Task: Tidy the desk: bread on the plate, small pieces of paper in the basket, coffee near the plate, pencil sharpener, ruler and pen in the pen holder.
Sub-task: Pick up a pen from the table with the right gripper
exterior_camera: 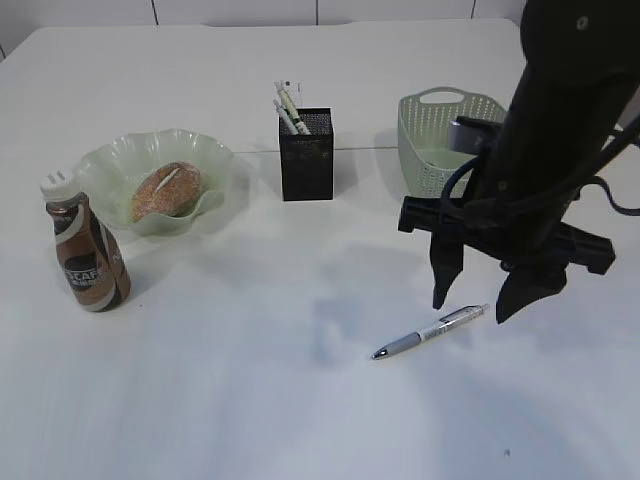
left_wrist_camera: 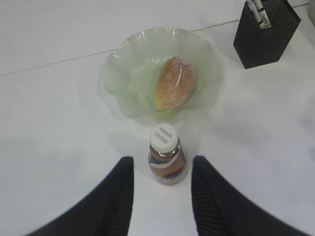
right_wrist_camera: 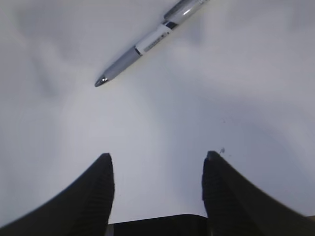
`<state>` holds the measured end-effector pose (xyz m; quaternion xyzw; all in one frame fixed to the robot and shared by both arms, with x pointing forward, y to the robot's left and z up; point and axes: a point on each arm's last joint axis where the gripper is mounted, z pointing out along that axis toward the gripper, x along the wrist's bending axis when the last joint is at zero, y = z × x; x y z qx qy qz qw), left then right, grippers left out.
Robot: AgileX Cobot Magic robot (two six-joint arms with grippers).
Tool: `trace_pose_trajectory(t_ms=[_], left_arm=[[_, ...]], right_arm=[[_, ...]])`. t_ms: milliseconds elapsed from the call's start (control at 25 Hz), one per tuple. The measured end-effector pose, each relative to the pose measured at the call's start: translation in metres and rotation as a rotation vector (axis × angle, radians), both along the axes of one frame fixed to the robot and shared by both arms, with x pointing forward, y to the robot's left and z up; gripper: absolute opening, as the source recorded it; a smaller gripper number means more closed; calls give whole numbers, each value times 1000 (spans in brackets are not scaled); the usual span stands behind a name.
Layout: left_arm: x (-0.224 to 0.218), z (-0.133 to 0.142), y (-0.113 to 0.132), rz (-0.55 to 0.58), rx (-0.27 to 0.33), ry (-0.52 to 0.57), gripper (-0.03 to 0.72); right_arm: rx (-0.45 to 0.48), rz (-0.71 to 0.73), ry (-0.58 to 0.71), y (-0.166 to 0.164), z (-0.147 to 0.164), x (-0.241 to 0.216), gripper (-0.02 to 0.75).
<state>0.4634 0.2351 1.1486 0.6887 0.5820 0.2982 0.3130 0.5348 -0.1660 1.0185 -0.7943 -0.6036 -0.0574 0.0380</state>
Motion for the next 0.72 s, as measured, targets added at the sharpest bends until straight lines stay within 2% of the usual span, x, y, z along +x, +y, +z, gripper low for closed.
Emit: trace_pose_trajectory(t_ms=[160, 440, 480, 520, 720], left_arm=[[0, 0, 0, 1, 1, 2, 275], [-1, -2, 1, 7, 8, 22, 275], [-1, -2, 1, 8, 11, 25, 275], [-1, -2, 1, 9, 13, 26, 275], [-2, -3, 4, 18, 51, 35, 275]], right_arm=[[-5, -10, 40, 4, -17, 6, 467], [28, -73, -6, 8, -24, 16, 472], [70, -184, -70, 11, -25, 24, 472], [75, -225, -84, 11, -25, 26, 472], [65, -361, -96, 10, -35, 33, 473]])
